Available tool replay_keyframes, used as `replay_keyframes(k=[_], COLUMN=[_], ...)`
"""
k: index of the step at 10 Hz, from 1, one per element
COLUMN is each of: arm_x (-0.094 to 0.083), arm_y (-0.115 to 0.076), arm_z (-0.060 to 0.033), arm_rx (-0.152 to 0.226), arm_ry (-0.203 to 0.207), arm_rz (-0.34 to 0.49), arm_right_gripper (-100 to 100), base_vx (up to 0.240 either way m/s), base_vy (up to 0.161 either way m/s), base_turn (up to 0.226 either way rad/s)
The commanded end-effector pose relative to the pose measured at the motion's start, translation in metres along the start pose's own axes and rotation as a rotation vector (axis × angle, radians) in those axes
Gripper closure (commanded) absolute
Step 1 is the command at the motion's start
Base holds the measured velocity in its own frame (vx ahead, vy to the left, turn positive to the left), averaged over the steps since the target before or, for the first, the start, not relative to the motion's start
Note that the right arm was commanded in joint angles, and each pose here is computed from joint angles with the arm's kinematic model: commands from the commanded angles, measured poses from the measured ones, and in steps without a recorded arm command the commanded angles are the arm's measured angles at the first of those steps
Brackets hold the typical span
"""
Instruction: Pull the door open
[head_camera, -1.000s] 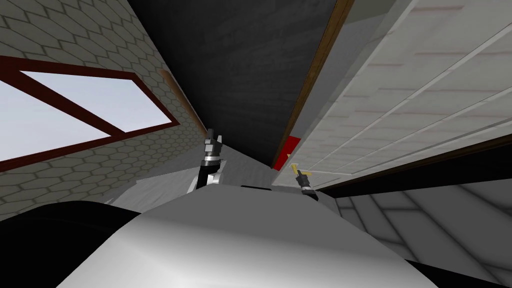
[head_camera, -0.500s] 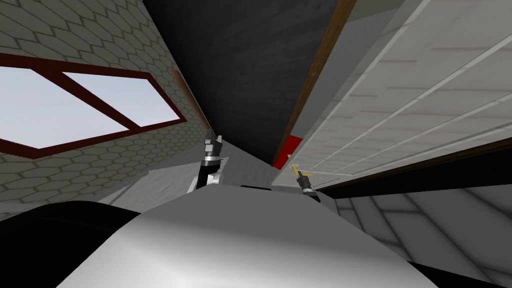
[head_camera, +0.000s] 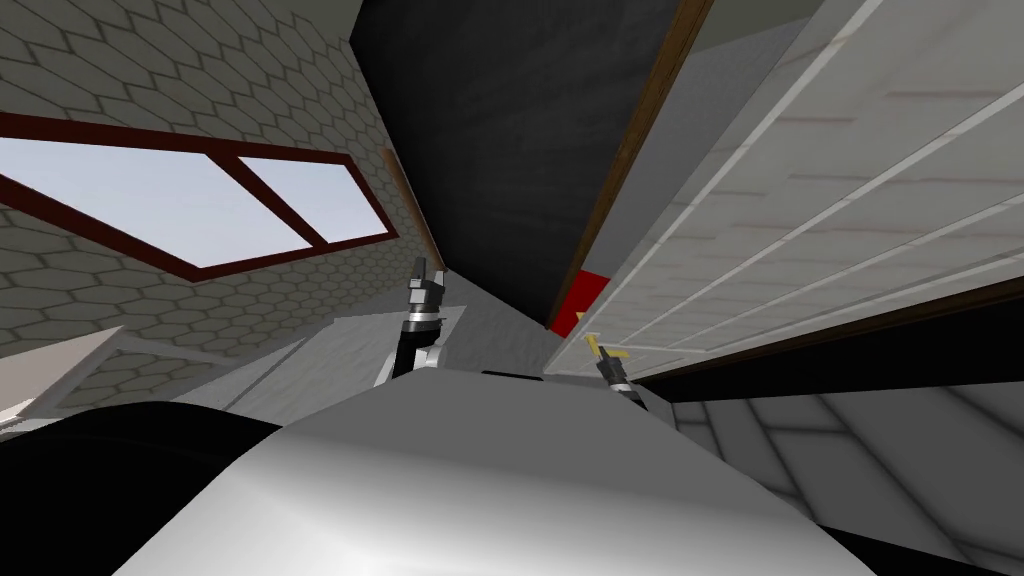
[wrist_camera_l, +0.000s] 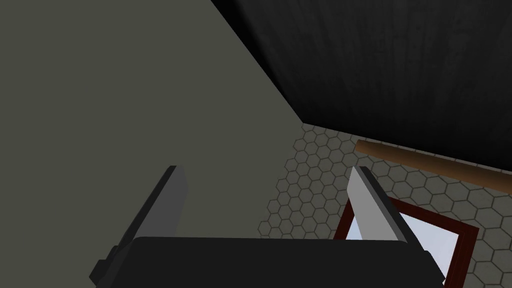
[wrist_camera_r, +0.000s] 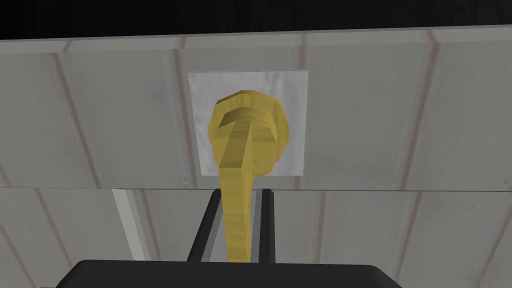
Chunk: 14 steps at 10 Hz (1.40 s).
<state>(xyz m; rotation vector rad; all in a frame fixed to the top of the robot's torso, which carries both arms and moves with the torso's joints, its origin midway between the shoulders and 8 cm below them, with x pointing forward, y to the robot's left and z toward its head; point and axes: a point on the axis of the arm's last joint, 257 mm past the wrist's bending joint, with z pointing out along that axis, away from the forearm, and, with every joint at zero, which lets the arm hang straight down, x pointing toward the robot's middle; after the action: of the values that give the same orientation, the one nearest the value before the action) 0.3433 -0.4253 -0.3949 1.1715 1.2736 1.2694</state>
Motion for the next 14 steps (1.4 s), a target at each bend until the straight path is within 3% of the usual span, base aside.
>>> replay_keyframes(k=[1,2,3,4,11,13,14], arm_x=[-0.002,-0.003,0.001,0.0,-0.009,-0.011,-0.008], arm_y=[0.002,0.002,0.001,-0.001,0.001,0.002,0.001], arm_z=[-0.0064,-0.0103,-0.0084,-0.0168,-0.0487,-0.0555,-0.0527], arm_rx=[-0.003,-0.004,-0.001,0.002,-0.003,-0.004,-0.002], arm_ry=[0.005,0.008,0.008,0.01,0.013,0.013,0.016], arm_rz=[-0.001,-0.001,0.001,0.002,0.0,-0.001,0.001], arm_right_gripper=[100,100,100,100,100,100,100], base_vx=[-0.223,-0.207,-0.09,-0.144,-0.21,-0.191,-0.088], base_vy=[-0.087,-0.081,-0.035,-0.064,-0.087,-0.044,-0.01], base_turn=[0.138,0.161,0.037,0.19,0.212,0.137,0.02])
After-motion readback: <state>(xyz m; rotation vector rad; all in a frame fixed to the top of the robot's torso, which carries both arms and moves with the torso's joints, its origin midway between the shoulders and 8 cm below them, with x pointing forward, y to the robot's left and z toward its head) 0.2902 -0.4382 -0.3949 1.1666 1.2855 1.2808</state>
